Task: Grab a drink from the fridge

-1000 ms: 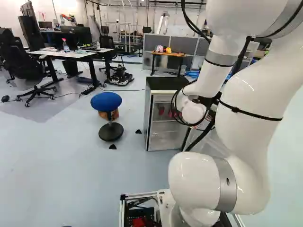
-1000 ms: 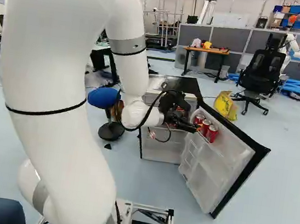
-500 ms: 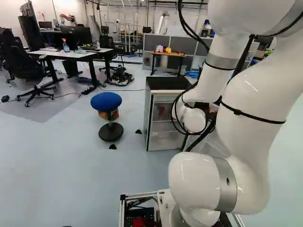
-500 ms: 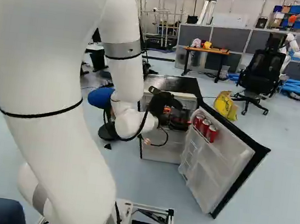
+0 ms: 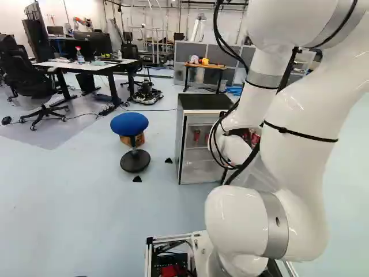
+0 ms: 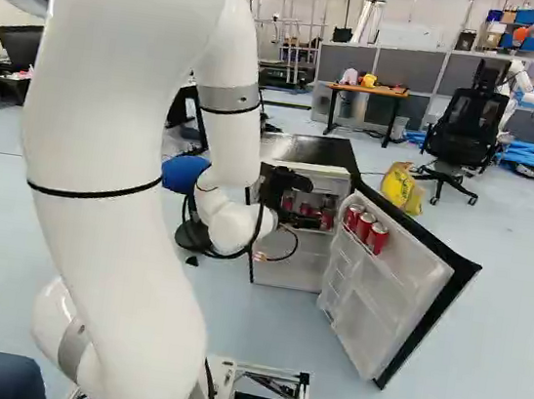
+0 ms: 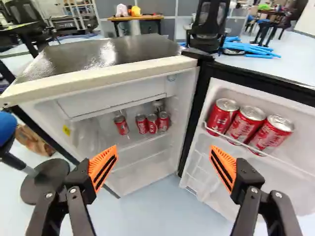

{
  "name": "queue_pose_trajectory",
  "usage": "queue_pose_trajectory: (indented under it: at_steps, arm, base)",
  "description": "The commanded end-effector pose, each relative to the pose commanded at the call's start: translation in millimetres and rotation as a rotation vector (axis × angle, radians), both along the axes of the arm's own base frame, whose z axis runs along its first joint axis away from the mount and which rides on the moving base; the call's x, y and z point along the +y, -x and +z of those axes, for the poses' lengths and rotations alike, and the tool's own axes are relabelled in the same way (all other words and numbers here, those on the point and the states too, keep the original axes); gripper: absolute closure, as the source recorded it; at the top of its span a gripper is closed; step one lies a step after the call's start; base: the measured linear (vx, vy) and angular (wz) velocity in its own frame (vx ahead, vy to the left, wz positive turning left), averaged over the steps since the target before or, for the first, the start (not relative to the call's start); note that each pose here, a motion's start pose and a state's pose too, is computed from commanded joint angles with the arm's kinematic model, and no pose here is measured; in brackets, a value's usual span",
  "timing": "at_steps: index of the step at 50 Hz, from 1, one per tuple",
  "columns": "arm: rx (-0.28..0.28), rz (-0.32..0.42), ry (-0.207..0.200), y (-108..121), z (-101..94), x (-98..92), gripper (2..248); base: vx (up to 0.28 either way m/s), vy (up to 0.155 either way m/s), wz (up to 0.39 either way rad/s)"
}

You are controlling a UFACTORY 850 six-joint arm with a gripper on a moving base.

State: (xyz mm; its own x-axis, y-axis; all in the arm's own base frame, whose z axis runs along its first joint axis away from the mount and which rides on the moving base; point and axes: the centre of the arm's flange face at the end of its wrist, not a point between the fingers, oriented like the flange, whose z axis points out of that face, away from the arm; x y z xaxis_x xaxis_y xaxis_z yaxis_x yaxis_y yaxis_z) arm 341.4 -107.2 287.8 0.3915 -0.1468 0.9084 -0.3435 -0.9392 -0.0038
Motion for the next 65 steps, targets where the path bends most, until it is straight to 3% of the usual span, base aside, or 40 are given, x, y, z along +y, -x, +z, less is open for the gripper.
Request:
queue_pose_trajectory:
  at_steps: [41, 65]
  arm:
    - [0.107, 0.269, -0.027, -13, -43.7, 18.0, 3]
    - [0.145, 0.284, -0.044, -34, -72.4, 15.7, 3]
  base:
    - [0.0, 0.0, 0.0]
    - [0.0, 0.0, 0.0]
